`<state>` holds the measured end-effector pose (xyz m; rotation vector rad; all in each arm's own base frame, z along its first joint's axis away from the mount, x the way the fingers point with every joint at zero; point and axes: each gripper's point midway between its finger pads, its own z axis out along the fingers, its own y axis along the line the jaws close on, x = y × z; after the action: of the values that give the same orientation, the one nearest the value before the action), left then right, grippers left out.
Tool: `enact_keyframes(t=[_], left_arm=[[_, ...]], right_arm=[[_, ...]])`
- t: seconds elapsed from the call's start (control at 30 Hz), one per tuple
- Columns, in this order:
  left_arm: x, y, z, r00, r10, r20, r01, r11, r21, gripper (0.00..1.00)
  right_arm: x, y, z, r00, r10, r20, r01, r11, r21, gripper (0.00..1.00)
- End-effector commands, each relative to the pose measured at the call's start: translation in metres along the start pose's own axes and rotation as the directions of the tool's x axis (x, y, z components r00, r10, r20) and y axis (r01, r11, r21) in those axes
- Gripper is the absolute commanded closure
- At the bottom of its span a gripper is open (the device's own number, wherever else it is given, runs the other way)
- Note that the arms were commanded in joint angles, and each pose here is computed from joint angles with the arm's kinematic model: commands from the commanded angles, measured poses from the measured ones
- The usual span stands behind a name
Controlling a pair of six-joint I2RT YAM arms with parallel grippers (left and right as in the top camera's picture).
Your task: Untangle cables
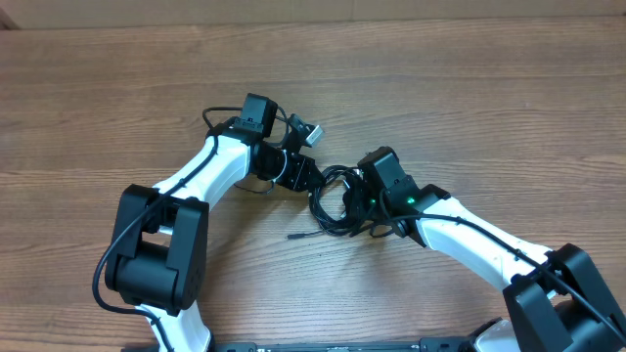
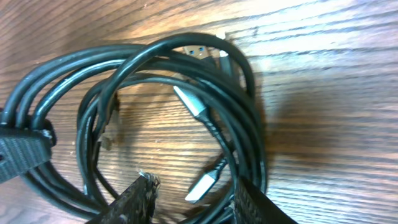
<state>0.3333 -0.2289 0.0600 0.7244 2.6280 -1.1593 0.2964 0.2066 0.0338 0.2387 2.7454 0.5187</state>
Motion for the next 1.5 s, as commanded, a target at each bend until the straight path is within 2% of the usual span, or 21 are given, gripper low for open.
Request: enact_keyframes(t=[0.0, 0.3, 0.53, 0.77, 0.93, 1.13, 1.47], left_arm=[[0.003, -0.004, 0.005, 1.0, -0.004, -0.01, 0.004, 1.0, 0.027, 0.96], [0.003, -0.004, 0.005, 1.0, -0.004, -0.01, 0.004, 1.0, 0.027, 0.96], [0.003, -0.004, 0.005, 1.0, -0.004, -0.01, 0.005, 1.0, 0.026, 0.96], [0.003, -0.004, 0.005, 1.0, -0.004, -0.01, 0.004, 1.0, 0.026, 0.96], [0.003, -0.004, 0.005, 1.0, -0.004, -0.01, 0.004, 1.0, 0.027, 0.96], [0.003, -0.004, 0.005, 1.0, -0.005, -0.01, 0.005, 1.0, 0.027, 0.96], [0.003, -0.004, 0.005, 1.0, -0.004, -0.01, 0.004, 1.0, 0.027, 0.96]], right_arm=[[-0.019, 0.007, -0.011, 0.997, -0.014, 0.07, 0.014, 1.0, -0.001, 0.6], [-0.006, -0.003, 0.0, 0.995, 0.092, 0.024, -0.093, 0.995, 0.022, 0.6], [0.007, 0.001, 0.02, 0.992, 0.115, -0.053, -0.116, 0.993, -0.006, 0.61], [-0.01, 0.026, 0.005, 1.0, -0.001, -0.013, 0.0, 0.996, -0.092, 0.61], [-0.026, 0.02, -0.011, 0.998, 0.013, 0.053, -0.01, 0.998, -0.061, 0.6], [-0.018, -0.003, -0.004, 0.999, 0.034, 0.028, -0.035, 0.999, 0.042, 0.6], [-0.011, -0.006, 0.007, 0.996, 0.086, -0.003, -0.086, 0.995, 0.051, 0.61]])
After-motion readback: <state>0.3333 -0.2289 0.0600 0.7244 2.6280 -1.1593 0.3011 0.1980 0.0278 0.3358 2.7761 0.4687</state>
